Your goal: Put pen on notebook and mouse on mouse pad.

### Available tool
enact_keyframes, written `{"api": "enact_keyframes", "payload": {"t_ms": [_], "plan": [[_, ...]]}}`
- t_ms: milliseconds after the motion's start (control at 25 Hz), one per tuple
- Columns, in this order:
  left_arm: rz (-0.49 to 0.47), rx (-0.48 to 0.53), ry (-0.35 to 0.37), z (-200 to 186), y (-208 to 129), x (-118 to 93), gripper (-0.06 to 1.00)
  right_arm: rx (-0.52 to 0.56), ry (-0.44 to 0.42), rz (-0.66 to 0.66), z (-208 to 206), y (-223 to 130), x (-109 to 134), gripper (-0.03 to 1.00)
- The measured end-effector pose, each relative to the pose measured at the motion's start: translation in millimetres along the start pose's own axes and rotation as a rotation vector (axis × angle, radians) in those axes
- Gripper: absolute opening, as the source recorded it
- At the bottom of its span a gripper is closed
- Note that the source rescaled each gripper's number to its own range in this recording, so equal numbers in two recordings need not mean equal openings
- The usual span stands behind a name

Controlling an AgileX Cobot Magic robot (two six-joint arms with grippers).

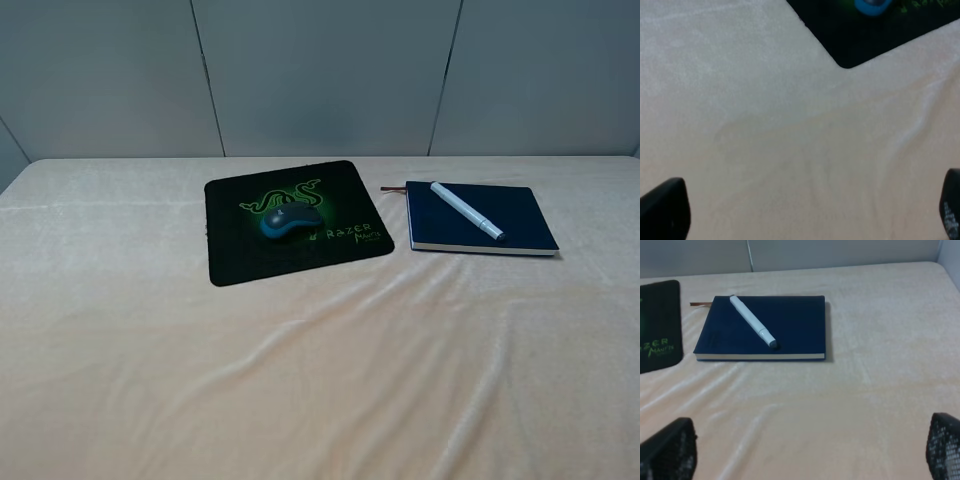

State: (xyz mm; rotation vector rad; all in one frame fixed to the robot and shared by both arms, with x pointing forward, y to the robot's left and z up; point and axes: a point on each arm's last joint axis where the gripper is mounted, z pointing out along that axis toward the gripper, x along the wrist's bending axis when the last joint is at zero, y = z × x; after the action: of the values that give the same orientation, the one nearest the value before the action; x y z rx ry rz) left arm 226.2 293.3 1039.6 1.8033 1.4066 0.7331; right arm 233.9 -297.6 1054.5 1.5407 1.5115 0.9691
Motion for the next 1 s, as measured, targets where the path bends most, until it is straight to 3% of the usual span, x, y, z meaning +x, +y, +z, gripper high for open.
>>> {"api": "enact_keyframes", "payload": {"t_ms": [1000], "plan": [[0.0, 0.0, 0.0, 0.0, 0.0, 0.0, 1.0, -0.001, 0.007, 0.004, 0.0, 0.1, 0.6, 1.0]]}}
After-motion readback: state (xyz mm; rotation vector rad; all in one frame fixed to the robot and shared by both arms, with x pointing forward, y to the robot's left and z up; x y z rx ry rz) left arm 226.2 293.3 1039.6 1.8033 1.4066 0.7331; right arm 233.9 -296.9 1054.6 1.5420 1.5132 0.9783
